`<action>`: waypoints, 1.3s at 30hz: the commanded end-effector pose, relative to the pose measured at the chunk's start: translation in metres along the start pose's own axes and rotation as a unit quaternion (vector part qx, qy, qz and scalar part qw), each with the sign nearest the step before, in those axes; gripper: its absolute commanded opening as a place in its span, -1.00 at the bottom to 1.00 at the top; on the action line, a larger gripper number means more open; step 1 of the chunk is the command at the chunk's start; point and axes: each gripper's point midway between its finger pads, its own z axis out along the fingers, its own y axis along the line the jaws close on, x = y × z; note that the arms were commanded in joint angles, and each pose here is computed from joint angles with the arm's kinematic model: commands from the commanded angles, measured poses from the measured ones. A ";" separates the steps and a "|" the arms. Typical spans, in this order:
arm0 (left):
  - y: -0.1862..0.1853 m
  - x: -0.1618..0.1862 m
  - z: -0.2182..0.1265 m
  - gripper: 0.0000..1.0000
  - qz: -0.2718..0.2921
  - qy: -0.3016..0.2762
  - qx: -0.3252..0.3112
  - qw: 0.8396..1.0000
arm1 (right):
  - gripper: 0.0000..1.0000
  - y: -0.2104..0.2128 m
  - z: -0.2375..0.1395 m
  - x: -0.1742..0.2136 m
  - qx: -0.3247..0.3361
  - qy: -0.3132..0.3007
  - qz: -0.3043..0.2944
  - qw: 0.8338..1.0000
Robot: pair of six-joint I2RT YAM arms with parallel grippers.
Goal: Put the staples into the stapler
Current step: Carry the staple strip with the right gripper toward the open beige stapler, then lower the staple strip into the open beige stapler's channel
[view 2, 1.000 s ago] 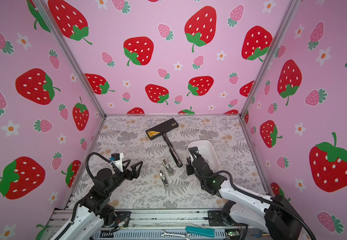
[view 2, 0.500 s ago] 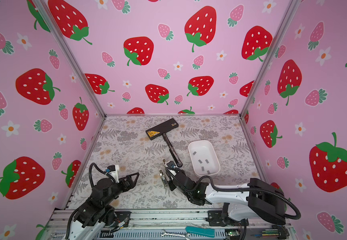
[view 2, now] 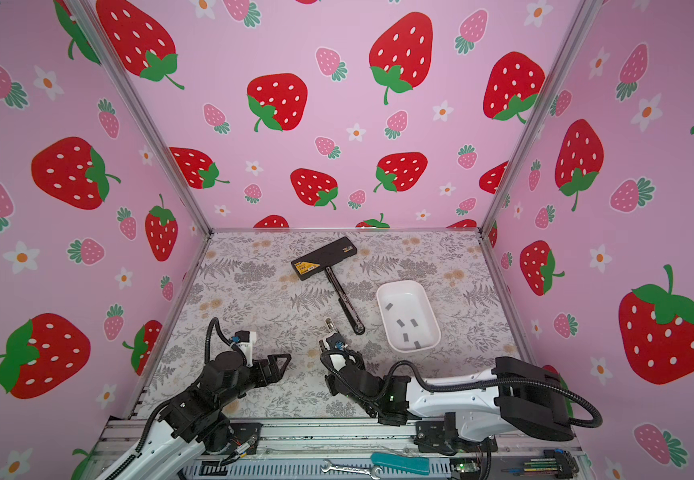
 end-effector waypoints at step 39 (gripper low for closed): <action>-0.024 -0.009 -0.006 0.98 0.088 -0.026 0.012 0.996 | -0.87 -0.009 0.052 0.058 0.025 0.065 0.017 0.997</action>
